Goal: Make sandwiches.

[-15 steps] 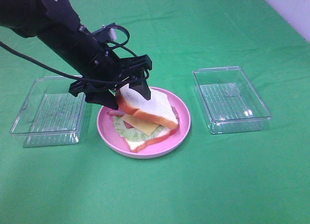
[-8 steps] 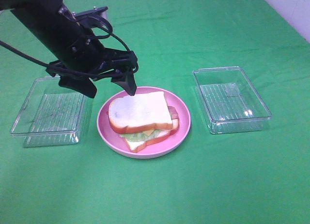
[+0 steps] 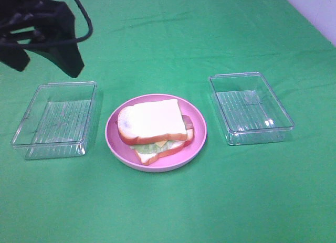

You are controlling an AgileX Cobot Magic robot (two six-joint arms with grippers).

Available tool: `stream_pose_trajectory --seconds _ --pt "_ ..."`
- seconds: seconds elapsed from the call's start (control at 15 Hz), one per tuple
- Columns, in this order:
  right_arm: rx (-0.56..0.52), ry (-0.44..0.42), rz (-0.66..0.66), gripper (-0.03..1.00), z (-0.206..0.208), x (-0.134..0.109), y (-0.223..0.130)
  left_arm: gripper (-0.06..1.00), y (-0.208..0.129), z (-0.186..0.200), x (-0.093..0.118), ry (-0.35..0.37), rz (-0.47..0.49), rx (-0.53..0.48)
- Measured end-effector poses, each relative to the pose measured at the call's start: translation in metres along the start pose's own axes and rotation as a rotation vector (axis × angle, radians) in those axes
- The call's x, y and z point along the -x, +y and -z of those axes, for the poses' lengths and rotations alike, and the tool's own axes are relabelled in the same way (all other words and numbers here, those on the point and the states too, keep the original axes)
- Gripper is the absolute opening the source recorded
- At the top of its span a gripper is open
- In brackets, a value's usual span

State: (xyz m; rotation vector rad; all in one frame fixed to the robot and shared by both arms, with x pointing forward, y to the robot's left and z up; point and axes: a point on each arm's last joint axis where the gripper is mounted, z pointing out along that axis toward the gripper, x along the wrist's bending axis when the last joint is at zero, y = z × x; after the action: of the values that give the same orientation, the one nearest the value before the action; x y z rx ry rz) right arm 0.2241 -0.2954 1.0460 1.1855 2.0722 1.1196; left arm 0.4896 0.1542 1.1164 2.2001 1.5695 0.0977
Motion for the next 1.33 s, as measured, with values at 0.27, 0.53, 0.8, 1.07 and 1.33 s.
stream_pose_trajectory --seconds 0.27,0.53,0.8,1.07,1.33 --pt "0.000 0.000 0.000 0.73 0.000 0.000 0.000 0.83 -0.052 0.092 0.003 -0.036 -0.052 0.188" --pt "0.000 0.000 0.000 0.73 0.000 0.000 0.000 0.83 -0.118 0.119 -0.007 -0.048 -0.103 0.286" --pt "0.000 0.000 0.000 0.73 0.000 0.000 0.000 0.83 -0.208 0.105 -0.026 -0.043 -0.204 0.378" --pt "0.000 0.000 0.000 0.73 0.000 0.000 0.000 0.83 -0.255 0.075 -0.039 -0.038 -0.280 0.476" --pt "0.000 0.000 0.000 0.73 0.000 0.000 0.000 0.83 -0.270 0.057 -0.044 -0.038 -0.285 0.514"
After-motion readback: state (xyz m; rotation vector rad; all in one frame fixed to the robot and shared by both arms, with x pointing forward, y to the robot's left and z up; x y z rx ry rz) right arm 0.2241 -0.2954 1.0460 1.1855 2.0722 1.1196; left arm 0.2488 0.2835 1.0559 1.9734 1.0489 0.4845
